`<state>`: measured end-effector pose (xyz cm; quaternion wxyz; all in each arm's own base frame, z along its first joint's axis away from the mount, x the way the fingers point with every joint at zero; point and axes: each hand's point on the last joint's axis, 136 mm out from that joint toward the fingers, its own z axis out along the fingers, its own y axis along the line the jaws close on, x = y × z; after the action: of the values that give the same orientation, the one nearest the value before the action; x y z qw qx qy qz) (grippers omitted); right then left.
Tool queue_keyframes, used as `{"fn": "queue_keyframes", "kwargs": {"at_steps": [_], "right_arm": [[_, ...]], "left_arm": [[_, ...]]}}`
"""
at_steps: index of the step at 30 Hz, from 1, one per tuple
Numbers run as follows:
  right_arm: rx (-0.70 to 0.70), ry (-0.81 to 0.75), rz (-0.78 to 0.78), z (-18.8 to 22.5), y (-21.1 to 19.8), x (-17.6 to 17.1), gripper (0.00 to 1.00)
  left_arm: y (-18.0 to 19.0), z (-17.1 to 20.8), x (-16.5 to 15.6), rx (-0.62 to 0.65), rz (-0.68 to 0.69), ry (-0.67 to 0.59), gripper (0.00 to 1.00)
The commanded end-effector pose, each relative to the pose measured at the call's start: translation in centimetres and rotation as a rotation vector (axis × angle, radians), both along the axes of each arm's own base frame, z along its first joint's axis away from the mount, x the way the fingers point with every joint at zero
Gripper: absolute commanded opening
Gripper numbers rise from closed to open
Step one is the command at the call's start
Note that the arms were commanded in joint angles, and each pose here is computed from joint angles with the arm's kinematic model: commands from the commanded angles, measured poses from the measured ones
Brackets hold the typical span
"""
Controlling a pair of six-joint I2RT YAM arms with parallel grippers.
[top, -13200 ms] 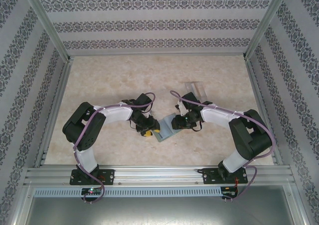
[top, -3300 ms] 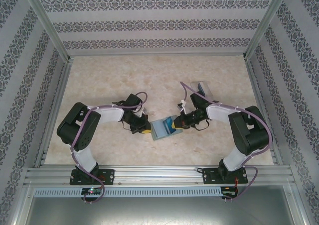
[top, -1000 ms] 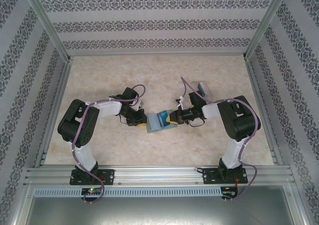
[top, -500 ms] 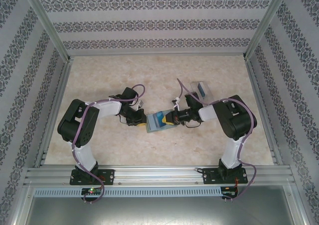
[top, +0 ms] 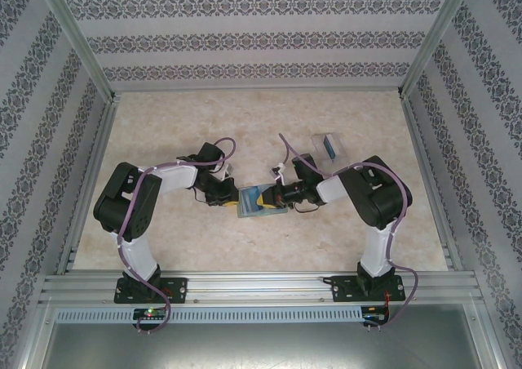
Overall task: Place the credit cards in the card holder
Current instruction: Insert the credit card into the card slot.
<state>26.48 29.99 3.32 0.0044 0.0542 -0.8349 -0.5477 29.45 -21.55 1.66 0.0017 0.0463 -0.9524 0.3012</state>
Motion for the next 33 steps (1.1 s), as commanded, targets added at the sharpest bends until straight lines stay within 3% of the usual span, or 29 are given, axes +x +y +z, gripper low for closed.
{"fn": "queue_keyframes", "kwargs": {"at_steps": [1, 7, 11, 18, 23, 28, 33], "right_arm": [[-0.046, 0.012, -0.019, -1.1, 0.1, -0.8, 0.23], [-0.101, -0.028, -0.074, -0.2, -2.1, -0.5, 0.32], [-0.145, -0.046, -0.075, -0.4, -2.3, -0.4, 0.33], [-0.185, -0.062, -0.050, -0.7, -1.1, 0.0, 0.13], [-0.176, -0.053, -0.026, -0.9, 0.0, -0.4, 0.07], [-0.161, -0.050, -0.001, -0.6, 1.1, -1.0, 0.07], [-0.204, -0.082, -0.029, 0.2, -0.3, -1.0, 0.18]], "left_arm": [[2.9, -2.5, 1.2, 0.115, 0.067, -0.018, 0.11], [3.1, -2.6, 1.0, 0.113, 0.066, -0.016, 0.11], [3.1, -2.7, 1.0, 0.110, 0.066, -0.016, 0.11], [3.1, -2.7, 1.0, 0.108, 0.067, -0.016, 0.11], [3.1, -2.7, 1.0, 0.106, 0.070, -0.015, 0.11], [3.1, -2.7, 1.1, 0.103, 0.073, -0.017, 0.11], [3.2, -2.2, 1.3, 0.098, 0.081, -0.028, 0.16]]}}
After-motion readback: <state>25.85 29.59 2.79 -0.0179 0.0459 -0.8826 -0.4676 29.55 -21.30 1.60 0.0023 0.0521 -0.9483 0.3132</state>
